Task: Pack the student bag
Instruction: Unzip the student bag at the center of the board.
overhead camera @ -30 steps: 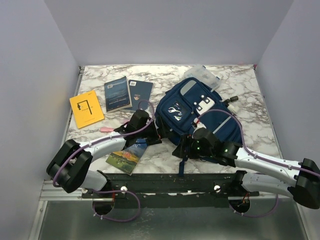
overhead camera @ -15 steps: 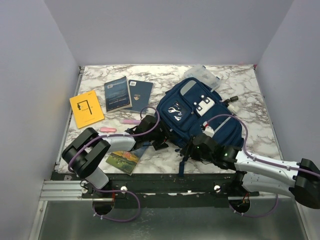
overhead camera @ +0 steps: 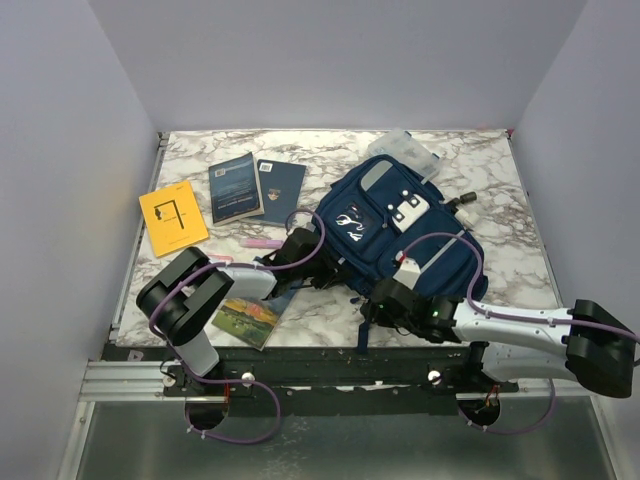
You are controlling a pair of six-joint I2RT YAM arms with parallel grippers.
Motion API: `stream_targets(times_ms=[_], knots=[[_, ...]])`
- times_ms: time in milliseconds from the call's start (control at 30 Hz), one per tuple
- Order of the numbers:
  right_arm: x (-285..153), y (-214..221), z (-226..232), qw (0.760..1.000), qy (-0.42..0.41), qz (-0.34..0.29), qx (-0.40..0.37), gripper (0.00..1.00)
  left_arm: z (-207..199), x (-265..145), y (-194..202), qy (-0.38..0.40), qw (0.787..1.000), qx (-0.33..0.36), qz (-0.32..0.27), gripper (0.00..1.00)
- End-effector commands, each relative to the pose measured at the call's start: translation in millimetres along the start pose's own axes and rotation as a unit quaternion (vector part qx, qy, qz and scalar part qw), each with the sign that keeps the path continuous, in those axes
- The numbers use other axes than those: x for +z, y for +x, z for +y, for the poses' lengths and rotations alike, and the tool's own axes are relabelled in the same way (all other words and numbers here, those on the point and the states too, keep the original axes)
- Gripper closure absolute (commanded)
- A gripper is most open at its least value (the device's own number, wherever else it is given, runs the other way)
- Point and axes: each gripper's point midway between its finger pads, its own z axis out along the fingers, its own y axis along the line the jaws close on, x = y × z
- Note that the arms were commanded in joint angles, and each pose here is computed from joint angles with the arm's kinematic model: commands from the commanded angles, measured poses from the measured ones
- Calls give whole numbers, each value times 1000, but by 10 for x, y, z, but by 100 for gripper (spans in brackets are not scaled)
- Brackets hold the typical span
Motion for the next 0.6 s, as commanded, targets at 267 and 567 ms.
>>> stream_targets(times_ms=[267, 567], knots=[[81, -375, 183, 996, 15, -87, -32, 58, -525, -156, 5, 96, 995, 8, 29, 100], [162, -388, 179, 994, 26, -94, -54, 64, -705, -247, 14, 125, 991, 17, 34, 100]])
